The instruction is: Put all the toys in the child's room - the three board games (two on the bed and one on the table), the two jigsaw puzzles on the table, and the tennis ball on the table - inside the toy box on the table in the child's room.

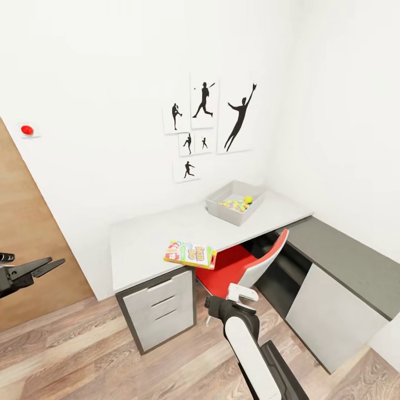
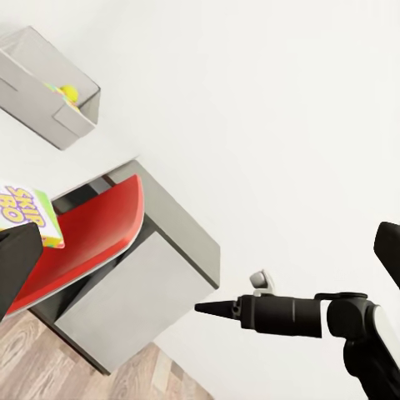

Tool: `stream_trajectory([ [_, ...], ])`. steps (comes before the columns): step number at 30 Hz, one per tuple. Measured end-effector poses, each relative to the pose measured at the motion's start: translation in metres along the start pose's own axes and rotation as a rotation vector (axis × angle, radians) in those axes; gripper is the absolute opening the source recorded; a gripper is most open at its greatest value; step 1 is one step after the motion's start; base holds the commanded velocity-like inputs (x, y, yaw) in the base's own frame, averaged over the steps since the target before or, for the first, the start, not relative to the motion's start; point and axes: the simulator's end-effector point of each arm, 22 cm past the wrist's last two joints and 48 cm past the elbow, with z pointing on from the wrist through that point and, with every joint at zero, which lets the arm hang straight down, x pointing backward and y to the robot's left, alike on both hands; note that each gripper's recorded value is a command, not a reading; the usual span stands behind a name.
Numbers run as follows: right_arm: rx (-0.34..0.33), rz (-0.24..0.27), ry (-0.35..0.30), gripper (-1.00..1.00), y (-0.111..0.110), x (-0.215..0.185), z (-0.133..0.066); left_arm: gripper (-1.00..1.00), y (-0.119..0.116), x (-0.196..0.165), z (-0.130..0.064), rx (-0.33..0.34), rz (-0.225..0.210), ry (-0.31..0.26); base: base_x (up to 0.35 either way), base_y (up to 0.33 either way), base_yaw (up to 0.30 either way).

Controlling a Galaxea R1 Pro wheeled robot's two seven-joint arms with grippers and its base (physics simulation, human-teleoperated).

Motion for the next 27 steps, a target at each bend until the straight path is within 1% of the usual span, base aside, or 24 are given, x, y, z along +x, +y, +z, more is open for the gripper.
stream_trajectory([
  [4, 0.001, 0.000, 0.000, 1.00, -0.0004, -0.0001, 0.0001, 1.00, -0.0019, -0.0004, 0.0010, 0.002, 0.003, 0.003, 0.000, 0.000, 0.000],
  [8, 0.001, 0.000, -0.001, 1.00, -0.0005, -0.0003, 0.0001, 1.00, 0.0002, 0.0008, 0.0006, -0.004, -0.006, 0.006, 0.000, 0.000, -0.001],
  [11, 0.000, 0.001, -0.001, 1.00, -0.0001, -0.0002, 0.0000, 1.00, 0.0016, 0.0002, -0.0009, -0.008, -0.006, 0.001, -0.007, 0.003, -0.077],
  [17, 0.000, 0.002, 0.003, 1.00, 0.0004, 0.0006, 0.0011, 1.00, 0.0039, -0.0007, -0.0023, -0.013, -0.006, -0.003, -0.144, 0.101, -0.204],
  [27, 0.001, 0.003, 0.009, 1.00, 0.0002, 0.0024, 0.0031, 1.00, 0.0066, 0.0002, -0.0023, -0.016, -0.009, -0.002, -0.272, 0.141, -0.251],
])
